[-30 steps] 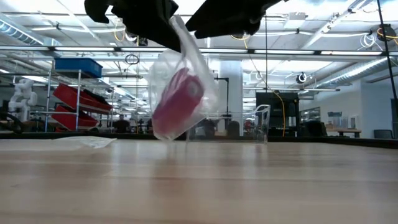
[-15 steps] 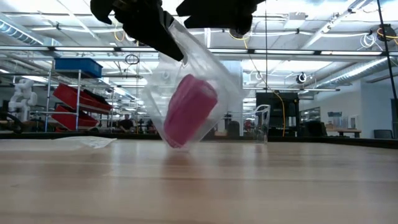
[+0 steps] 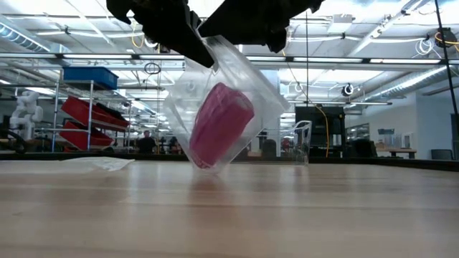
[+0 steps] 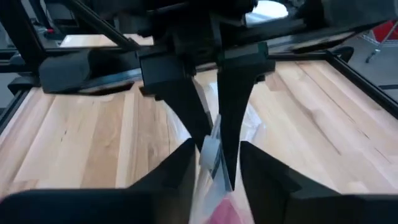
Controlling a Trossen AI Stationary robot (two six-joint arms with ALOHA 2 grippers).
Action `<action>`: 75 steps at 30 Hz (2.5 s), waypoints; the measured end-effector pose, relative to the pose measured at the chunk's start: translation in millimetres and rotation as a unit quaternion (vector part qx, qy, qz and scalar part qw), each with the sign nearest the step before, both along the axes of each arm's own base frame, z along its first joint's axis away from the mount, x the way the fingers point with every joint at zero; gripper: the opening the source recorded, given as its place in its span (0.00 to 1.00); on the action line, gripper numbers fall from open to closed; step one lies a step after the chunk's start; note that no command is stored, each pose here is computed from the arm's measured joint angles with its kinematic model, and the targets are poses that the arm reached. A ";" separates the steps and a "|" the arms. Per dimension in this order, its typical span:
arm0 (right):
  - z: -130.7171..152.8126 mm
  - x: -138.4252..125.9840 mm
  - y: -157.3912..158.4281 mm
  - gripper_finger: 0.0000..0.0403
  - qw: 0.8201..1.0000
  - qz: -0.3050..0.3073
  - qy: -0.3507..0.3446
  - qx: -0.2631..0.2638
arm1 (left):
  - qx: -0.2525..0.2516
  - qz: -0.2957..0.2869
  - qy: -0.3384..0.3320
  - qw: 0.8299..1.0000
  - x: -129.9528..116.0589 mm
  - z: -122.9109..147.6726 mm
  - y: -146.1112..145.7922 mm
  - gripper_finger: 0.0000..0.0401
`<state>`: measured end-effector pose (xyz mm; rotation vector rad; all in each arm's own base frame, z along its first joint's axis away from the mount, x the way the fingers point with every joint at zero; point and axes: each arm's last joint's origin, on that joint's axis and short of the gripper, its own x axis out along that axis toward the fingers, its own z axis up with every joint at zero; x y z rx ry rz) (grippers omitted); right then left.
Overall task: Roll bandage
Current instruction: Close the zip bag
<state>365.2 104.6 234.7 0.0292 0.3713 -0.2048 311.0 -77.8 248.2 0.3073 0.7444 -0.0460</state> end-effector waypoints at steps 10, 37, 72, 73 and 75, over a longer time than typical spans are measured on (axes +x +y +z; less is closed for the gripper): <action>0.6 0.0 1.7 0.03 1.000 0.005 -0.003 -0.008 | 0.000 0.000 0.000 1.000 0.0 -0.1 0.0 0.00; -6.2 -8.1 11.8 0.01 0.999 -0.013 0.034 -0.038 | -0.033 -0.044 0.011 0.998 -1.9 -0.8 -7.9 0.00; -3.9 -8.8 15.8 0.01 0.997 -0.014 0.026 -0.066 | -0.061 -0.038 0.002 0.997 -12.7 11.1 -17.2 0.10; -3.6 -9.9 17.8 0.01 0.997 -0.020 0.025 -0.075 | -0.063 -0.025 0.015 0.998 -14.4 9.1 -16.2 0.09; -3.1 -11.5 21.0 0.01 0.996 -0.024 0.024 -0.088 | -0.053 0.017 0.028 0.998 -17.1 6.2 -12.8 0.09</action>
